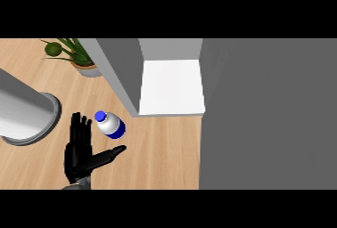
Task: Pick up the bottled water, place it into the cabinet and close the cabinet
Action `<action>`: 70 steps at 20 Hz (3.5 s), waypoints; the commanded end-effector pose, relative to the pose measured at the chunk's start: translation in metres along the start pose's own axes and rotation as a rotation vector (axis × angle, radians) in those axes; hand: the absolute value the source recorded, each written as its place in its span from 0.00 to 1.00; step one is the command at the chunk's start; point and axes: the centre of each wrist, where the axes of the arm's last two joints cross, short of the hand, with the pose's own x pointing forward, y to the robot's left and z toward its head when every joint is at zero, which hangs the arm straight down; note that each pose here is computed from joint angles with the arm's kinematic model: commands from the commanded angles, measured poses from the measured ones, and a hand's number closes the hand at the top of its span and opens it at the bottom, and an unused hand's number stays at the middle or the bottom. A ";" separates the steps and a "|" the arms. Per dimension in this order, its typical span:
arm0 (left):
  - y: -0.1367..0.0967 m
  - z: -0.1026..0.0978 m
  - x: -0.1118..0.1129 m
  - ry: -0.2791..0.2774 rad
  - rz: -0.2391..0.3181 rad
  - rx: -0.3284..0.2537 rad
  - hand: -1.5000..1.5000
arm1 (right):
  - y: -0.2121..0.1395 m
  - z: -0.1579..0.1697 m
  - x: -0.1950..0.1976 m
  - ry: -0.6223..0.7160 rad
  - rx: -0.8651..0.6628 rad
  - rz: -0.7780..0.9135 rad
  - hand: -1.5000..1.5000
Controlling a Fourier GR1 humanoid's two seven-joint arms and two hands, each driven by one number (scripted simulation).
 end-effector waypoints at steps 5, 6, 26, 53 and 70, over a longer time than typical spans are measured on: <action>0.008 -0.010 -0.034 0.001 -0.009 0.042 0.00 | 0.004 0.000 0.042 -0.074 0.025 0.036 0.00; 0.015 -0.020 -0.033 -0.014 -0.019 0.053 0.00 | 0.005 0.000 0.040 -0.085 0.013 0.039 0.00; -0.020 -0.033 -0.061 -0.078 0.269 -0.039 1.00 | -0.006 0.003 0.036 -0.072 0.013 0.045 0.00; -0.055 -0.040 -0.009 -0.193 0.255 -0.406 1.00 | -0.007 0.002 0.033 -0.071 -0.017 0.084 0.00; -0.191 0.024 0.116 -0.189 0.249 -0.563 1.00 | -0.010 -0.004 0.034 -0.087 0.010 0.047 0.00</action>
